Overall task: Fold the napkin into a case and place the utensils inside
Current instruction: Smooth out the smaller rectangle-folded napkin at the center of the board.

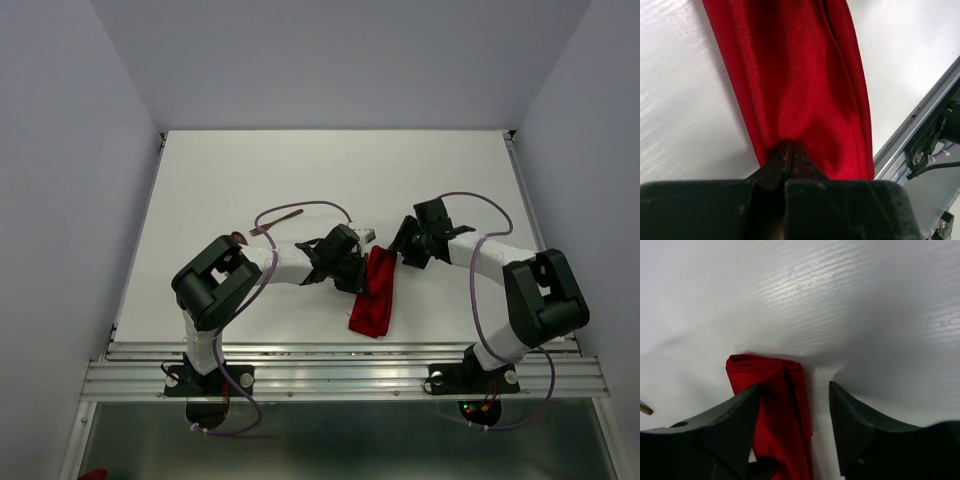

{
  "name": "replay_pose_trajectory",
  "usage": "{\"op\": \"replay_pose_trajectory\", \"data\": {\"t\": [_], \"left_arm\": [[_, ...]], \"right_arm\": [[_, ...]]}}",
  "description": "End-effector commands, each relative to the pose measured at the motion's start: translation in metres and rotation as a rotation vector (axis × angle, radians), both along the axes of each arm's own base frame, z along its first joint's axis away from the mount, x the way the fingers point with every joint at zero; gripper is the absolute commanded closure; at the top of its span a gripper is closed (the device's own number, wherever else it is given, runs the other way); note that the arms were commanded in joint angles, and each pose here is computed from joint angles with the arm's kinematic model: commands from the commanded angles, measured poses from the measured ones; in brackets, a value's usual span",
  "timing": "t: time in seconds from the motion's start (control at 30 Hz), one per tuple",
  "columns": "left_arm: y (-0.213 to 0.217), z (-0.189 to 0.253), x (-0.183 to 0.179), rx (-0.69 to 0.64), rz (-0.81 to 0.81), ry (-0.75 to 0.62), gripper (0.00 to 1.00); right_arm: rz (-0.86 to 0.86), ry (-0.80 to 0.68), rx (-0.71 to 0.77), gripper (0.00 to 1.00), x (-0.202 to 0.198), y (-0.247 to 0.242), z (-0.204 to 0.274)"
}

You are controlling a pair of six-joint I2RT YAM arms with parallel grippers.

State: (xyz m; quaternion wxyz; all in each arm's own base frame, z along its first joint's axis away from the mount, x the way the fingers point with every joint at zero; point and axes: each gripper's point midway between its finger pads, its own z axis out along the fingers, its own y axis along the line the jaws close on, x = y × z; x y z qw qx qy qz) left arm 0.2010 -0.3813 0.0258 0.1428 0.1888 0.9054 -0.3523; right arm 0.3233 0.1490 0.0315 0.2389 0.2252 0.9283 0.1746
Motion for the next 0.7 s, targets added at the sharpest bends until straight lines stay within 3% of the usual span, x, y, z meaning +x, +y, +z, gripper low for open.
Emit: {"op": "replay_pose_trajectory", "data": {"t": [0.0,0.23,0.43,0.67], "left_arm": [[-0.003,0.014,0.006,-0.018,0.006,-0.042,1.0],[-0.004,0.028,0.01,-0.033,0.014,-0.07,1.0],[-0.007,0.056,0.013,-0.076,0.02,-0.112,1.0],[0.002,0.088,0.022,-0.137,0.054,-0.136,1.0]], "right_arm": [[0.027,-0.032,-0.049,0.34,-0.014,-0.012,0.016],[0.09,-0.073,0.031,0.31,-0.052,-0.004,0.032],[0.157,-0.057,0.119,0.27,-0.098,0.003,0.023],[0.242,-0.039,0.227,0.26,-0.122,0.021,0.008]]}}
